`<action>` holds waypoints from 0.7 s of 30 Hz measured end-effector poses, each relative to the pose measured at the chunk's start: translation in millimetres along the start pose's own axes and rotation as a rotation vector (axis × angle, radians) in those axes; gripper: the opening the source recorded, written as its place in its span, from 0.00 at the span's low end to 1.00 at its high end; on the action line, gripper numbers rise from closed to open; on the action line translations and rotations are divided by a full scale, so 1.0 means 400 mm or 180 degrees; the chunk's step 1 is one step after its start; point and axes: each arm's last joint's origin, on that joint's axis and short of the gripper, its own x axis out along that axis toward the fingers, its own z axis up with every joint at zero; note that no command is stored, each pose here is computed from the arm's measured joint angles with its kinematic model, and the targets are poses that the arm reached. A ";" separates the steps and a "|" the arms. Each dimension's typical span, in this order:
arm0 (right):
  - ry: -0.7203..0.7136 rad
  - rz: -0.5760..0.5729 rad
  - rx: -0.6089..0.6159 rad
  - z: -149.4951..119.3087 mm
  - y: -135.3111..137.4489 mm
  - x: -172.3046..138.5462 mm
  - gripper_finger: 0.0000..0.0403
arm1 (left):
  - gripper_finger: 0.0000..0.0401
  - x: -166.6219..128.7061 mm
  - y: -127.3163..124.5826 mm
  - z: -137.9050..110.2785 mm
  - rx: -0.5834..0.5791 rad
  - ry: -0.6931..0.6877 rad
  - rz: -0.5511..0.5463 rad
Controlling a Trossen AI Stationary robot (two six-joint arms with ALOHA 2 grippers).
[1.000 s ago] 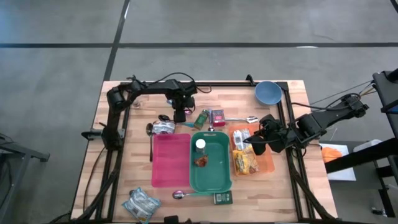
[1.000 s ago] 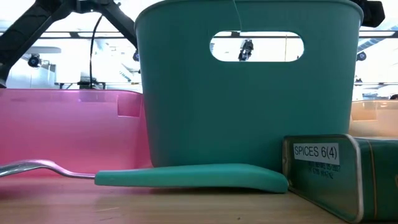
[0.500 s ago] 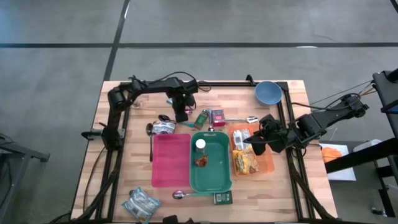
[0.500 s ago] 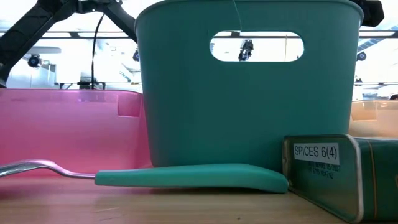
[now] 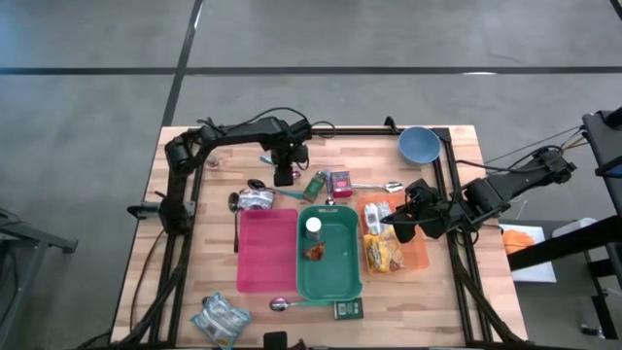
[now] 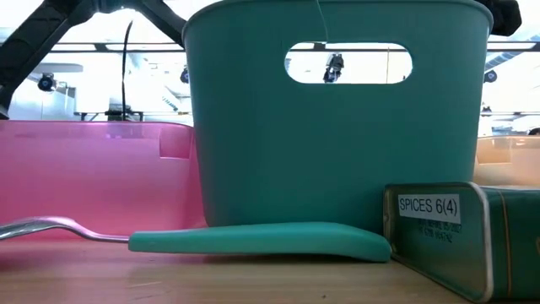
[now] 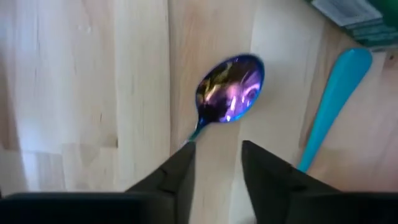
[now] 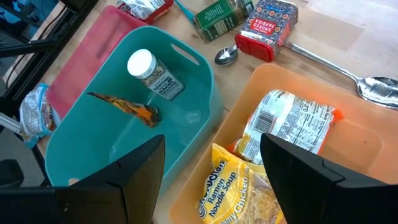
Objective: Pick & Place Food Item
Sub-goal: Put the blue and purple spoon into the pink bin
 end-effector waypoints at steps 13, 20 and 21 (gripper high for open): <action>0.0003 0.0034 0.0085 0.000 0.003 0.000 0.64 | 0.52 0.061 0.005 -0.006 0.0171 0.0218 -0.0168; -0.0004 0.0062 0.0099 0.001 0.005 0.000 0.64 | 0.52 0.081 0.005 -0.006 0.0170 0.0284 -0.0225; -0.0004 0.0063 0.0100 0.001 0.005 0.000 0.64 | 0.52 0.081 0.005 -0.006 0.0167 0.0276 -0.0243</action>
